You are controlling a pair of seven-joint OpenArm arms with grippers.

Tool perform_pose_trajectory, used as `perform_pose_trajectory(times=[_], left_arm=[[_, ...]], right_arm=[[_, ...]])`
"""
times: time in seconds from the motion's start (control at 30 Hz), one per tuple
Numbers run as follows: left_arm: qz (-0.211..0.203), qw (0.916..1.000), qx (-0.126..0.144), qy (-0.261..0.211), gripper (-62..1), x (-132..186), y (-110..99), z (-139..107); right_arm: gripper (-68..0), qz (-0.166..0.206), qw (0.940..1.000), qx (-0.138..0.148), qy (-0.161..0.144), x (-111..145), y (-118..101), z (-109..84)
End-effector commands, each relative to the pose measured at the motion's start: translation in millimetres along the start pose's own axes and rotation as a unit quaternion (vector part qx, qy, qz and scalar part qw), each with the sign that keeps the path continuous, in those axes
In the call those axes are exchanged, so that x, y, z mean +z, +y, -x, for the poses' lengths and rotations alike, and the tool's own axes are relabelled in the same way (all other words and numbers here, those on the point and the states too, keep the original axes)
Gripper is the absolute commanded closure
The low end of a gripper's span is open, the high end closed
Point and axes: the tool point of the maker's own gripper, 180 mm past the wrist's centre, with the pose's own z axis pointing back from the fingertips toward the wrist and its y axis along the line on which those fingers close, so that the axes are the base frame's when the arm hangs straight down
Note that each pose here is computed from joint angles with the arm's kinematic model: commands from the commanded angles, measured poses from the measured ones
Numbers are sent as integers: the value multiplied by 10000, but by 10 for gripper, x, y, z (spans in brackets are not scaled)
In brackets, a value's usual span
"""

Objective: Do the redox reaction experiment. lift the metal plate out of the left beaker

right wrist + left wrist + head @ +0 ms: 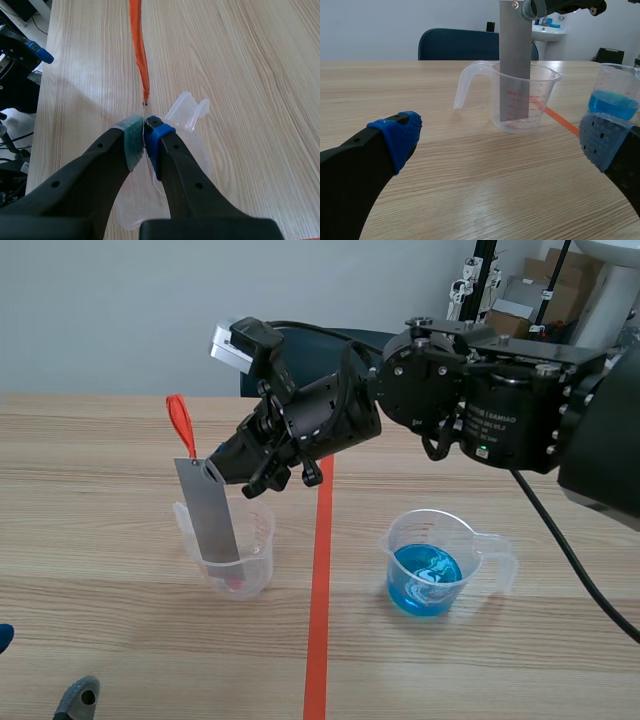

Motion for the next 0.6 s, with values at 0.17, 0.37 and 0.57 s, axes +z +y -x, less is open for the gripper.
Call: perform_pose_trajectory(times=[0.17,0.37,0.57], left_arm=[[49,9998,-67,-157,-623,-46,37,-80],[49,9998,-67,-157,-623,-46,37,-80],[49,9998,-67,-157,-623,-46,37,-80]], right_arm=[[-6,-208,9995,207,-134,0,129,-174],[-6,-251,9991,333,-24,13,175,-174],[-6,-269,9981,555,-22,102,226,-220]])
